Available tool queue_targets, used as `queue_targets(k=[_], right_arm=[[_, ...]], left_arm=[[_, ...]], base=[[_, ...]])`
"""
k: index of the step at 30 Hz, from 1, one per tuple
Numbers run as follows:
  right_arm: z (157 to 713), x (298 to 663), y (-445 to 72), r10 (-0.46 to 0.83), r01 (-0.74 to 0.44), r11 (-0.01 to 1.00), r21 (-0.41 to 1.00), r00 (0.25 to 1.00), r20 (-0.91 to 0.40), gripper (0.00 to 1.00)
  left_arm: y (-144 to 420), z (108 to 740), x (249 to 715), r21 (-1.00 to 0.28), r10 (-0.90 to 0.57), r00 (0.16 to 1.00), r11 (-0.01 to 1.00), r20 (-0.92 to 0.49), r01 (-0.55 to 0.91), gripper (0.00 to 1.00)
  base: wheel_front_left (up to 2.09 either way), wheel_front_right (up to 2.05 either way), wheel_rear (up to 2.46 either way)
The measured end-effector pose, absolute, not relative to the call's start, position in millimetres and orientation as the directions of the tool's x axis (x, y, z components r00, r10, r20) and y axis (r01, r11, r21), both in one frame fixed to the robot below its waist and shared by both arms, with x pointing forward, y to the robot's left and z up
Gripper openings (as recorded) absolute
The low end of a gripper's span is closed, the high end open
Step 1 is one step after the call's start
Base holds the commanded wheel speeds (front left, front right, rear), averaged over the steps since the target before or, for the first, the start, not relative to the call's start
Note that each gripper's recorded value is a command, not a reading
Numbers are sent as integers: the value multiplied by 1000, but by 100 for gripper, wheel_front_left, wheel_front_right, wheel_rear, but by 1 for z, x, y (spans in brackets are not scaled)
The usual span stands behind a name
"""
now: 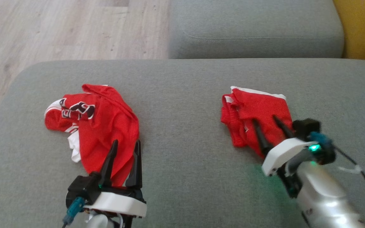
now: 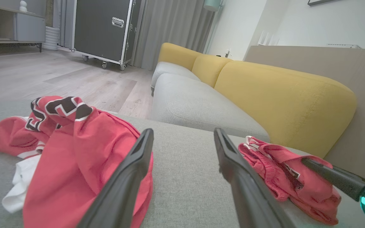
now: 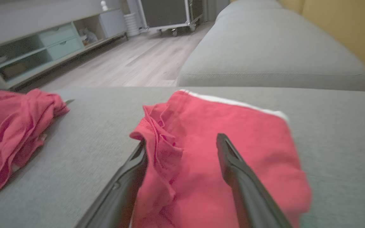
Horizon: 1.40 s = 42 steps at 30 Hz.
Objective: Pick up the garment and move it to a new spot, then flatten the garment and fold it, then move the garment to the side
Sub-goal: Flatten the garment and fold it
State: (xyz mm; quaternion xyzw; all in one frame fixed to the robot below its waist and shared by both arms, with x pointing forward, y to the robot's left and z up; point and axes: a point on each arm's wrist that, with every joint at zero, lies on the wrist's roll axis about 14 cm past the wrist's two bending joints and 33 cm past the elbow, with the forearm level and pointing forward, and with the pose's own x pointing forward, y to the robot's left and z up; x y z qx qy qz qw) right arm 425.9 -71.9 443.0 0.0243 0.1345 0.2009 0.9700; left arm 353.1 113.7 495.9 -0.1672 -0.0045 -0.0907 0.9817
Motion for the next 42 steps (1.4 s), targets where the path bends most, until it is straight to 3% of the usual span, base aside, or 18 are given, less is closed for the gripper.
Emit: queue_targets(k=[7, 17, 23, 30, 31, 32, 37, 42], right_arm=[[494, 446, -133, 225, -214, 966, 142, 972, -68, 100], [493, 408, -191, 24, -23, 990, 136, 1000, -2, 100], [483, 390, -196, -8, 10, 979, 201, 1000, -9, 100], [485, 403, -178, 42, -42, 980, 192, 999, 3, 100], [484, 407, -173, 59, -58, 981, 186, 998, 1, 46], [485, 412, -166, 79, -78, 981, 177, 997, 2, 0], [489, 453, -127, 192, -191, 973, 130, 981, 1, 0], [469, 482, -97, 266, -255, 960, 119, 960, -86, 0]], left_arm=[[103, 504, 361, -327, -208, 976, 920, 65, 218, 100], [90, 506, 368, -329, -245, 967, 910, 71, 254, 100], [88, 500, 369, -331, -251, 966, 909, 52, 254, 100], [95, 492, 372, -339, -235, 971, 912, 29, 231, 100], [97, 491, 374, -339, -231, 973, 913, 28, 226, 100], [99, 491, 376, -339, -226, 974, 914, 26, 222, 100], [103, 488, 389, -342, -216, 976, 916, 19, 209, 100], [110, 485, 397, -343, -197, 980, 920, 10, 188, 100]], base=[[0, 0, 0], [0, 0, 0], [0, 0, 0], [0, 0, 0], [0, 0, 0], [0, 0, 0], [0, 0, 0], [0, 0, 0]])
